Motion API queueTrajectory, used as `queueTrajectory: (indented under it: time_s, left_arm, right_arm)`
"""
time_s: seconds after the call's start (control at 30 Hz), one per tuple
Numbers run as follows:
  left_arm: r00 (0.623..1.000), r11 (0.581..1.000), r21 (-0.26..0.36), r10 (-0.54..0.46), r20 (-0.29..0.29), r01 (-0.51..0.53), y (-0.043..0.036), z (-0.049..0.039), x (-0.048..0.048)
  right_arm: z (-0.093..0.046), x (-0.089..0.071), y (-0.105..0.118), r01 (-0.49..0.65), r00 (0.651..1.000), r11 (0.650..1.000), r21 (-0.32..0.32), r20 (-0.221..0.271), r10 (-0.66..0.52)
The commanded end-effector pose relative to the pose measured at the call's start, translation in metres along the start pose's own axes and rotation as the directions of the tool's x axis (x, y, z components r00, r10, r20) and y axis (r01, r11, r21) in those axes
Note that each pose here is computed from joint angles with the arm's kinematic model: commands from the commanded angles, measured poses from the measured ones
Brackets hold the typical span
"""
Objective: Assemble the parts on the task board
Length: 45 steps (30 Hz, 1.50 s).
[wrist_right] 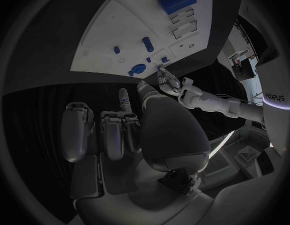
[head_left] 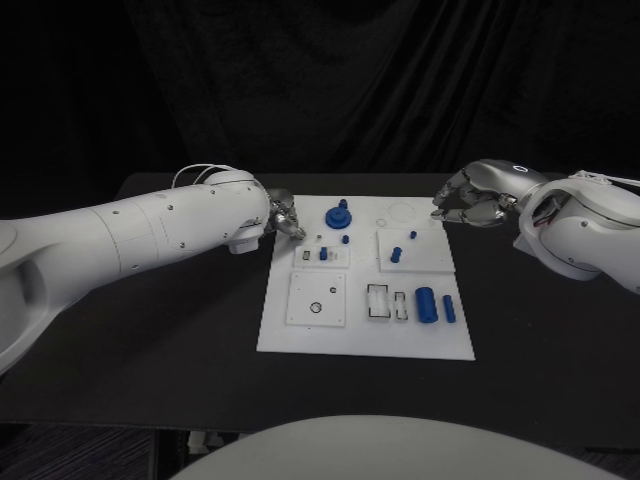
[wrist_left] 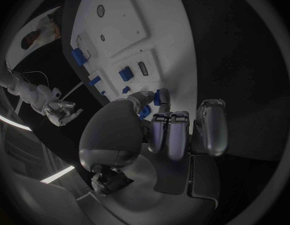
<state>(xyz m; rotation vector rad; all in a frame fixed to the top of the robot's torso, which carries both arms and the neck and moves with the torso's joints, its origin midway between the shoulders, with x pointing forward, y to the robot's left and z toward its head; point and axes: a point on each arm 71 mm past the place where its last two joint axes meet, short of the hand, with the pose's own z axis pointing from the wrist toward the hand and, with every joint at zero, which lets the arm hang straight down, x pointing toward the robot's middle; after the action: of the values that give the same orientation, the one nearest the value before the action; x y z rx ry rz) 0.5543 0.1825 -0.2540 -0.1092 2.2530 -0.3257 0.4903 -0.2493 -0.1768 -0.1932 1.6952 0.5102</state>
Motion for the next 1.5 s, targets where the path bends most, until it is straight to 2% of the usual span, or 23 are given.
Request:
queueTrajectory:
  time_s: [0.03, 0.17, 0.33, 0.47, 0.7, 0.93, 1.17, 1.27, 1.5]
  left_arm:
    - [0.999, 0.999, 0.039, -0.009, 0.041, 0.007, -0.0044, -0.0067, -0.0068]
    - [0.999, 0.998, 0.049, -0.031, 0.028, 0.030, -0.0050, -0.0172, -0.0121]
    - [0.987, 0.988, 0.032, -0.147, -0.072, 0.150, -0.0044, -0.0299, -0.0150]
    - [0.973, 0.982, 0.003, -0.189, -0.131, 0.191, -0.0026, -0.0380, -0.0152]
    - [0.964, 0.980, -0.037, -0.198, -0.176, 0.195, -0.0029, -0.0421, -0.0127]
    - [0.964, 0.979, -0.047, -0.203, -0.174, 0.197, -0.0086, -0.0427, -0.0092]
    - [0.983, 0.988, -0.023, -0.152, -0.098, 0.151, -0.0124, -0.0422, -0.0067]
    - [0.988, 0.990, -0.014, -0.140, -0.070, 0.139, -0.0125, -0.0424, -0.0030]
    - [0.990, 0.991, 0.001, -0.132, -0.048, 0.132, -0.0130, -0.0401, 0.0081]
  right_arm:
    - [-0.001, 0.001, -0.003, -0.001, 1.000, 1.000, 0.025, -0.010, 0.001]
    - [-0.001, 0.001, -0.003, 0.000, 1.000, 1.000, 0.029, -0.012, 0.000]
    - [-0.001, 0.001, -0.004, 0.001, 1.000, 0.999, 0.034, -0.016, -0.001]
    - [0.000, 0.002, -0.005, 0.002, 1.000, 0.999, 0.037, -0.019, -0.002]
    - [-0.001, 0.005, -0.006, 0.001, 1.000, 0.999, 0.040, -0.028, 0.000]
    - [-0.002, 0.007, -0.006, -0.001, 0.999, 0.999, 0.040, -0.032, 0.002]
    - [-0.002, 0.008, -0.006, -0.002, 0.999, 0.999, 0.040, -0.033, 0.003]
    - [-0.002, 0.008, -0.006, -0.002, 0.999, 0.999, 0.040, -0.034, 0.003]
    - [-0.002, 0.008, -0.005, -0.002, 0.999, 0.999, 0.038, -0.034, 0.003]
